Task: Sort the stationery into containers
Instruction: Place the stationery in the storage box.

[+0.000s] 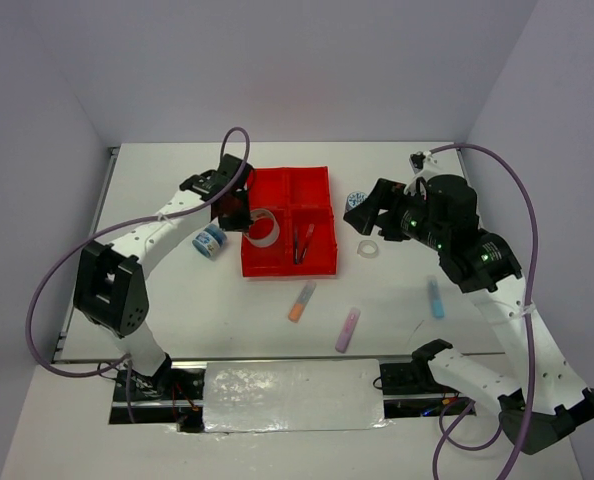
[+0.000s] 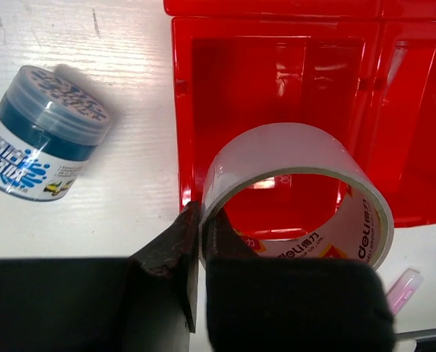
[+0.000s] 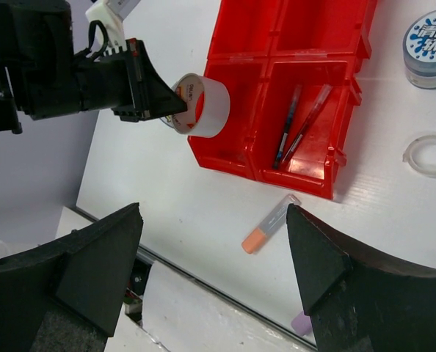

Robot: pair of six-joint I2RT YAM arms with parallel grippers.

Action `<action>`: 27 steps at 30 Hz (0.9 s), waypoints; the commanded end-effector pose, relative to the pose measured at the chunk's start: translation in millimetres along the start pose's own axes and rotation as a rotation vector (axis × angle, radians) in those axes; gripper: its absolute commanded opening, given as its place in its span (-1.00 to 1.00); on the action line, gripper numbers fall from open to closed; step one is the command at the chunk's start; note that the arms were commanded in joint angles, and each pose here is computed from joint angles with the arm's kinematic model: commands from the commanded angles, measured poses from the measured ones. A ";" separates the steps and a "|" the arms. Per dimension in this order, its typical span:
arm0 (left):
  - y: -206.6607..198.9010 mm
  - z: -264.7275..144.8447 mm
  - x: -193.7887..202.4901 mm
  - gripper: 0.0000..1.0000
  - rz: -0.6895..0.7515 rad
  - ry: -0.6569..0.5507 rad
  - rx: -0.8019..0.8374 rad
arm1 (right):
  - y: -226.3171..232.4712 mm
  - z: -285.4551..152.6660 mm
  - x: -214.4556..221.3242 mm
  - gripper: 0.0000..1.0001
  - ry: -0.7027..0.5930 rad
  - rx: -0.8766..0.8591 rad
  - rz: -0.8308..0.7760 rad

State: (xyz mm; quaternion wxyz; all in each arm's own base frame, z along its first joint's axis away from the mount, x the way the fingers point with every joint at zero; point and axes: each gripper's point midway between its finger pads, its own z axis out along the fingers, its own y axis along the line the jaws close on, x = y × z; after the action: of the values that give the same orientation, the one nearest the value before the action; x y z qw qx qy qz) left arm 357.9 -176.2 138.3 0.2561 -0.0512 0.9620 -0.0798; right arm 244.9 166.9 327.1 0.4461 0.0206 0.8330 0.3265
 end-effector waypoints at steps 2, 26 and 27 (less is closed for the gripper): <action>-6.3 9.0 -7.9 -0.66 0.003 -0.041 0.019 | 1.8 -9.2 4.4 0.72 0.001 -0.019 -0.038; -44.2 -8.3 -44.3 0.35 -0.019 -0.131 0.115 | -43.5 11.6 29.5 0.73 0.063 0.158 -0.026; -52.7 -21.9 -51.9 0.35 -0.018 -0.156 0.145 | -59.9 18.1 41.7 0.73 0.095 0.218 -0.017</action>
State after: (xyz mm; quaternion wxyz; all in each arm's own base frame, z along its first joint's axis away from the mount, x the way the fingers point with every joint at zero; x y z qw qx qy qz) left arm 388.4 -194.7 123.4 0.2713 -0.0511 0.9575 -0.0835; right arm 242.0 158.9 299.5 0.4332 0.0129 0.8517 0.2947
